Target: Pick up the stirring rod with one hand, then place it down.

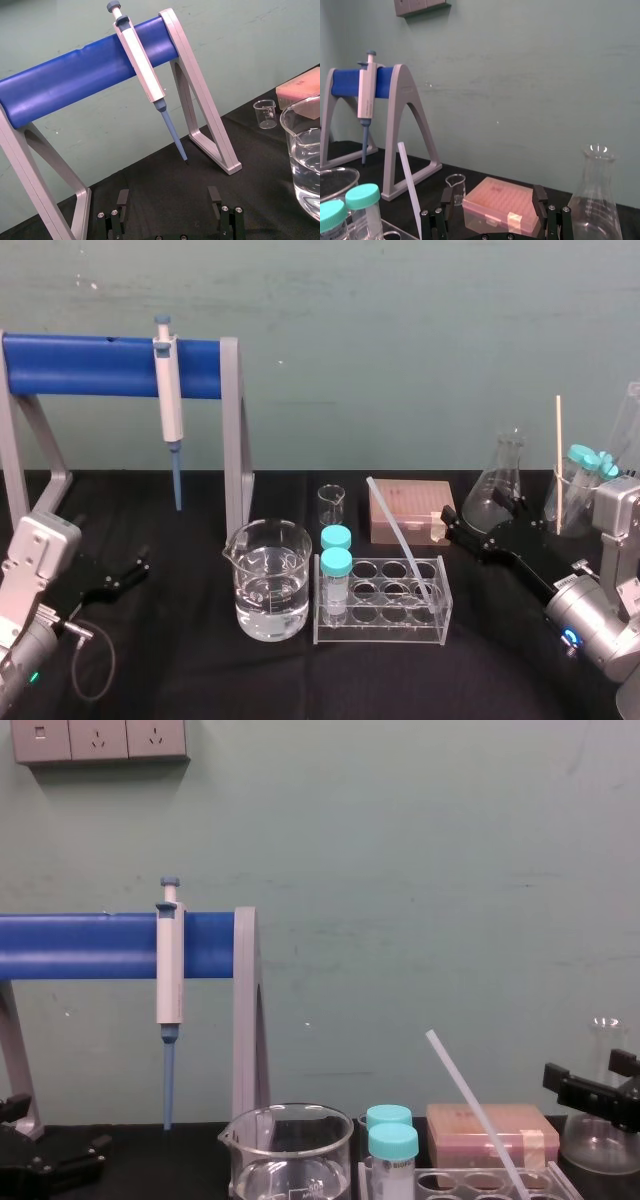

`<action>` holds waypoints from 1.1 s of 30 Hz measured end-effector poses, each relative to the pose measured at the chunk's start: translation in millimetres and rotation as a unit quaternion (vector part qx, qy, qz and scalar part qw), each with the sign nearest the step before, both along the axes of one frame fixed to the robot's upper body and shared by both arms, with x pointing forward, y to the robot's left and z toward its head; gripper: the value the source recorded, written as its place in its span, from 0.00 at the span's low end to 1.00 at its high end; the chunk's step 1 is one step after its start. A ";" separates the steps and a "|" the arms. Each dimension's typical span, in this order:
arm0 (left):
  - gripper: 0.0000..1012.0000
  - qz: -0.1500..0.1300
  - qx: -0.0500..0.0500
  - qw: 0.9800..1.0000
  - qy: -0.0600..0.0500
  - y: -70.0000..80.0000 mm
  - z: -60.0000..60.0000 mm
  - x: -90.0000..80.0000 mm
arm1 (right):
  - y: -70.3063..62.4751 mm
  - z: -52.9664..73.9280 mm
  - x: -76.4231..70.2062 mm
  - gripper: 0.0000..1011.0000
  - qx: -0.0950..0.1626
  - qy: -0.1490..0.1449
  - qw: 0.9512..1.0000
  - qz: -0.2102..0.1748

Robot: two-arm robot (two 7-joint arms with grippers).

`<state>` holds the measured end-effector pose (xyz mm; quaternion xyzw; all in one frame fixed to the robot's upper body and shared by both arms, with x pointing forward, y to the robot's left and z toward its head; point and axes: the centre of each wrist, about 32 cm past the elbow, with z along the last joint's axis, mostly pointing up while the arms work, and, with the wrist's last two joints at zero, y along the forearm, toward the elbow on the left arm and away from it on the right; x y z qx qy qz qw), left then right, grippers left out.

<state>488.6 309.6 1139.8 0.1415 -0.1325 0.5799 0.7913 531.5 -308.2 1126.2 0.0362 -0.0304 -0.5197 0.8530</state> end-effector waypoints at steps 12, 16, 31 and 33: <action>0.99 0.000 0.000 1.000 0.000 0.0 0.0 0.0 | 0.0 -0.2 -0.6 0.99 -0.004 0.003 1.000 -0.002; 0.99 0.000 0.000 1.000 0.000 0.0 0.0 0.0 | 0.0 0.0 -0.5 0.99 -0.003 0.003 1.000 -0.002; 0.99 0.000 0.000 1.000 0.000 0.0 0.0 0.0 | 0.1 0.1 -0.5 0.99 -0.002 0.002 1.000 -0.002; 0.99 0.000 0.000 1.000 0.000 0.0 0.0 0.0 | 0.0 0.1 -0.5 0.99 -0.002 0.002 1.000 -0.002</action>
